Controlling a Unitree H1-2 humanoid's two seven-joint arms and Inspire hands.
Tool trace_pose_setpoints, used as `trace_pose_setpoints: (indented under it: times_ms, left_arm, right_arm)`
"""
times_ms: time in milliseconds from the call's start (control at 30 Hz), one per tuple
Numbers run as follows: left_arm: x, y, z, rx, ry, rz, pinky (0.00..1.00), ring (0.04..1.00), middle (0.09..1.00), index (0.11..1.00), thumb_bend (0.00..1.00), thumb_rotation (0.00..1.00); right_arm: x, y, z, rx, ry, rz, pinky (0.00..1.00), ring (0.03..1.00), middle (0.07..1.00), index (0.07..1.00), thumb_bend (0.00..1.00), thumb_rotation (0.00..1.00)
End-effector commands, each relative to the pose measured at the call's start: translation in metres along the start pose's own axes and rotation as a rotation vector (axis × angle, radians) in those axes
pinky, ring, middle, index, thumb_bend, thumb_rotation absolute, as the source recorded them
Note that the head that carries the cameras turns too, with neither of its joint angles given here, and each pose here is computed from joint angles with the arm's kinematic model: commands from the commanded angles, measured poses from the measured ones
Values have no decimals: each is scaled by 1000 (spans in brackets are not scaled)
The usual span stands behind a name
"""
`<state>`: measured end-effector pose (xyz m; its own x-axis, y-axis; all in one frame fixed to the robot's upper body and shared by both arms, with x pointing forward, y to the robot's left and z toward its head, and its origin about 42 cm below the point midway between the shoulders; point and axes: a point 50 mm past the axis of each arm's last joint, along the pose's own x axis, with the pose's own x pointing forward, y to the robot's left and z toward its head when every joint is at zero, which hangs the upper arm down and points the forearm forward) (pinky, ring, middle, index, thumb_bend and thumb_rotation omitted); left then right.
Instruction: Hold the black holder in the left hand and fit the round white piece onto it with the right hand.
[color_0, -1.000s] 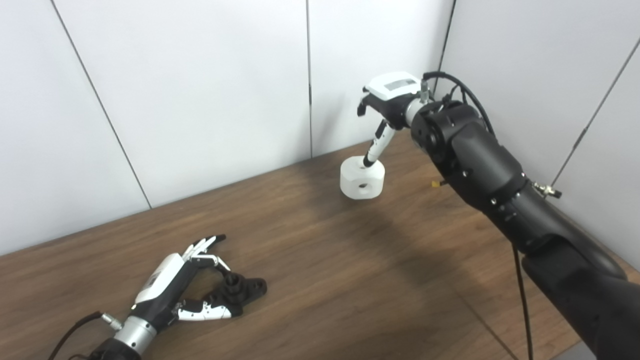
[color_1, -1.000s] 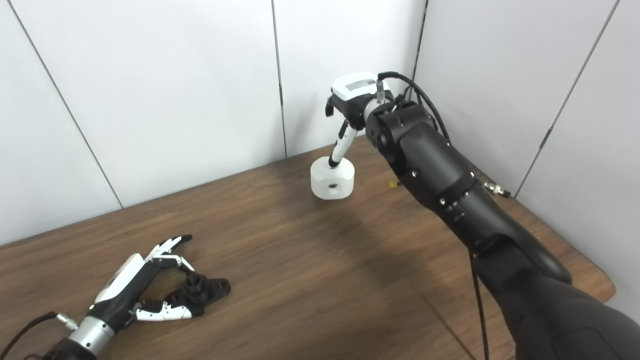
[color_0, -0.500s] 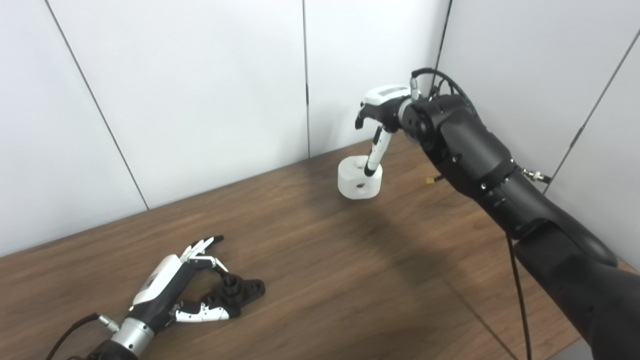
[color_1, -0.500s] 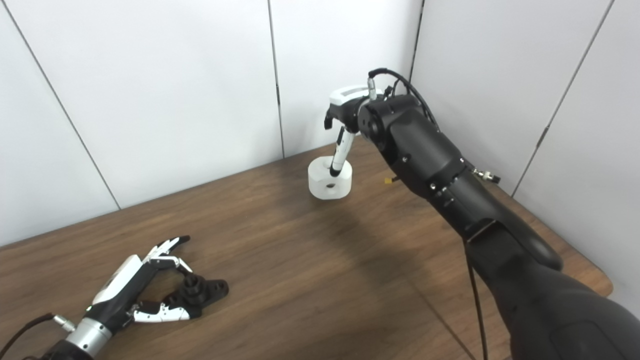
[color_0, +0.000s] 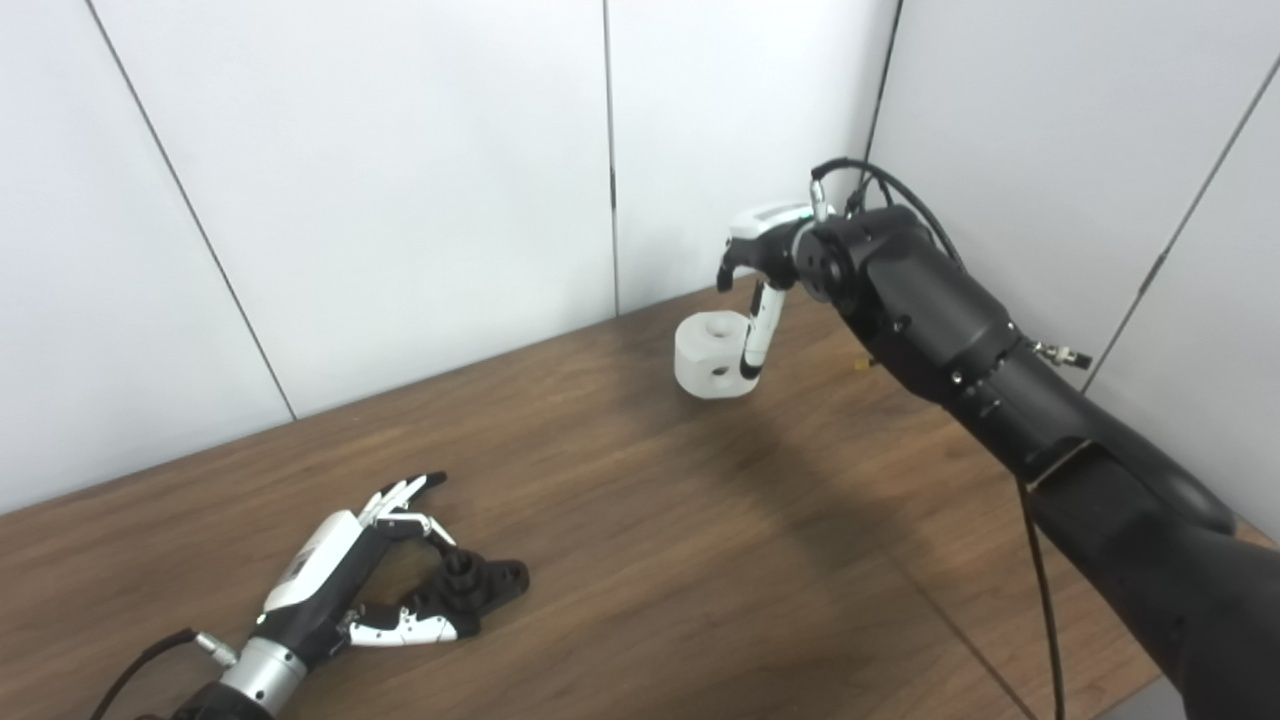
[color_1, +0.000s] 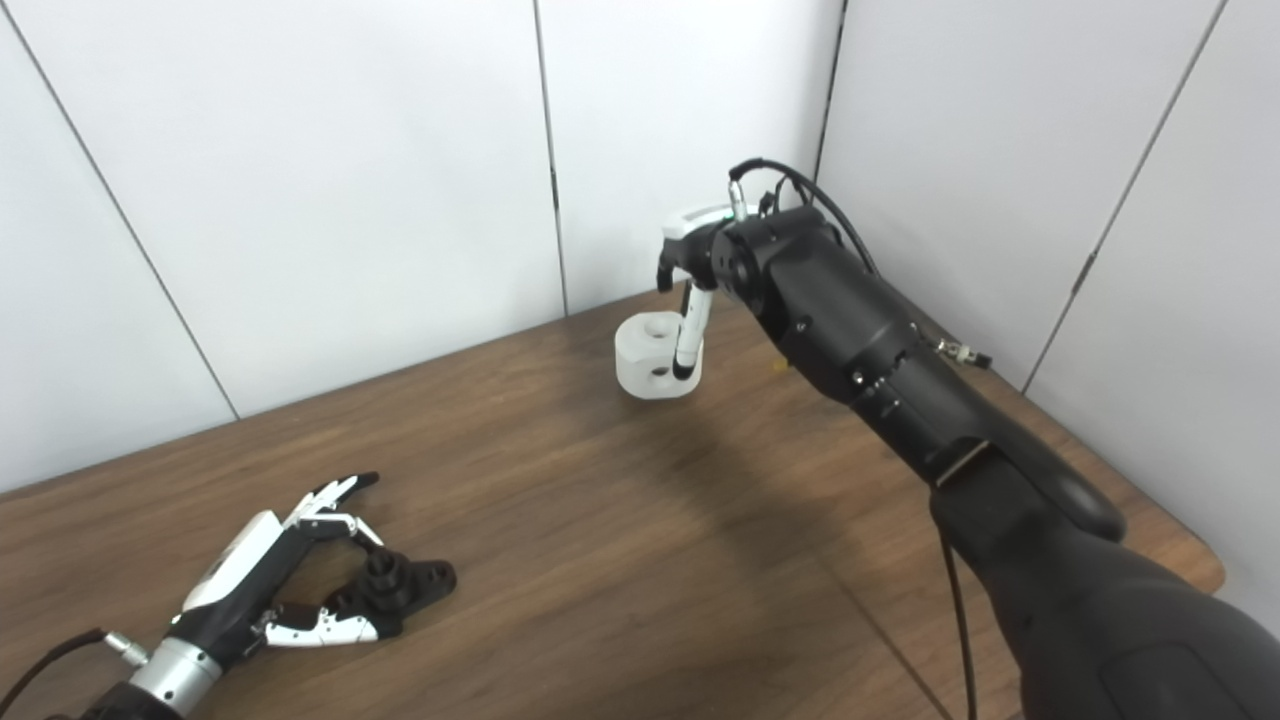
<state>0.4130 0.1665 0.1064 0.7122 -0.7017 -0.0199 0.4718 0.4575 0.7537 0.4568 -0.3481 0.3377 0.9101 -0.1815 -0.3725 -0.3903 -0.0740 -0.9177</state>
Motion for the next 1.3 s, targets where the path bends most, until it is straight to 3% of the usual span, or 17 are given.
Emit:
trace_pose_setpoints:
  times_ms: [0, 733, 1267]
  left_arm:
    - [-49, -54, -39, -28, 211, -206, 1000, 1000, 971, 482, 524, 60]
    - [-60, -54, -37, -36, 200, -205, 1000, 1000, 972, 482, 524, 59]
    - [-63, -55, -37, -44, 205, -204, 1000, 1000, 971, 482, 524, 60]
  right_arm:
    - [-8, -28, -5, -4, 8, -97, 989, 1000, 1000, 811, 988, 307]
    - [13, -18, -4, -29, 16, -128, 979, 1000, 980, 798, 947, 312]
    - [20, -8, -5, -25, 23, -105, 969, 1000, 967, 799, 948, 324]
